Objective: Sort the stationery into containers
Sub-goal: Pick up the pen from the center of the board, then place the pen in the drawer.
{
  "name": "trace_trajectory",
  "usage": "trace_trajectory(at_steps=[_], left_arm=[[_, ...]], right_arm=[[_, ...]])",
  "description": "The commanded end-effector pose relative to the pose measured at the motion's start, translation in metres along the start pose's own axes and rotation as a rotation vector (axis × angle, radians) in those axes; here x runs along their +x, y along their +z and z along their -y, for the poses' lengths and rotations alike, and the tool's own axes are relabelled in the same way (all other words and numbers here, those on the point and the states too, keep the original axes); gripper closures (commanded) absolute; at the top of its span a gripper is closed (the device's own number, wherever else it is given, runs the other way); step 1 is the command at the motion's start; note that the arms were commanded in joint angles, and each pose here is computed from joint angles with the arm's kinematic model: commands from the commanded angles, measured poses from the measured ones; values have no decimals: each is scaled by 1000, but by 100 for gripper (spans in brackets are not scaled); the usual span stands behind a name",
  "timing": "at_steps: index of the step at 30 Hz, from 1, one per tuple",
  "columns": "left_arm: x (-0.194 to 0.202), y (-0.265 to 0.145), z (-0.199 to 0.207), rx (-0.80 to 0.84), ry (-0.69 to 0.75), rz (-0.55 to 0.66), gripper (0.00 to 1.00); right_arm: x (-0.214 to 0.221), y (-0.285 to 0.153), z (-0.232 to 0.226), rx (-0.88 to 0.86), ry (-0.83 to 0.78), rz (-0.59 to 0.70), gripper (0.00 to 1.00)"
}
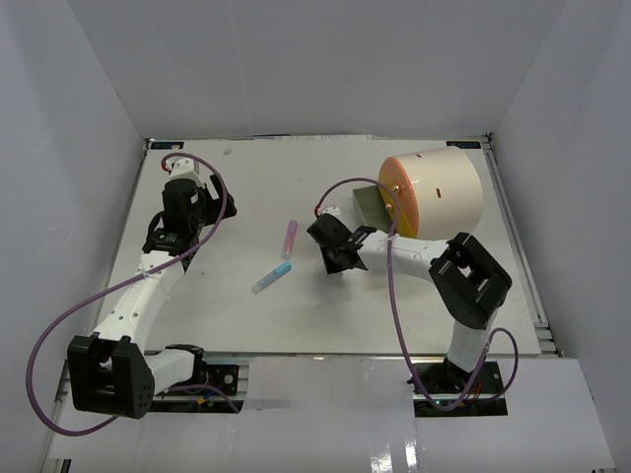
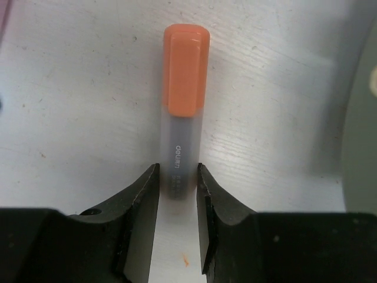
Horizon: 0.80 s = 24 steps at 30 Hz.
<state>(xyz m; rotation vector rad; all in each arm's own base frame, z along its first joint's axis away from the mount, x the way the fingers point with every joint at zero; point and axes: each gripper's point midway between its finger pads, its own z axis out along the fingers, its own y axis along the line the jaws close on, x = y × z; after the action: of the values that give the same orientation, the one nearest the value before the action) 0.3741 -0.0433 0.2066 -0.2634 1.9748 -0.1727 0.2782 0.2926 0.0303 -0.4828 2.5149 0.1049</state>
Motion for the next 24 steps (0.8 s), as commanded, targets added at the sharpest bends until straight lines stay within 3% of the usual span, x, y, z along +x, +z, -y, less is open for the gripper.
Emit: trace_trajectory(at_steps=[1,8,14,24], left_arm=[[-8,-4,1,11,-5,29,2],[-6,-3,1,17,-1,21,2],[-5,-2,2,20,-2,17,2],[-4,-2,2,22,1,14,2]], right_arm=[[-50,-40,6,14,0,139,77],[-99,-95,59,122,-31,285,77],[-101,-86,103,157,-19,248,73],[-102,-78,121,178,-49,220,59]])
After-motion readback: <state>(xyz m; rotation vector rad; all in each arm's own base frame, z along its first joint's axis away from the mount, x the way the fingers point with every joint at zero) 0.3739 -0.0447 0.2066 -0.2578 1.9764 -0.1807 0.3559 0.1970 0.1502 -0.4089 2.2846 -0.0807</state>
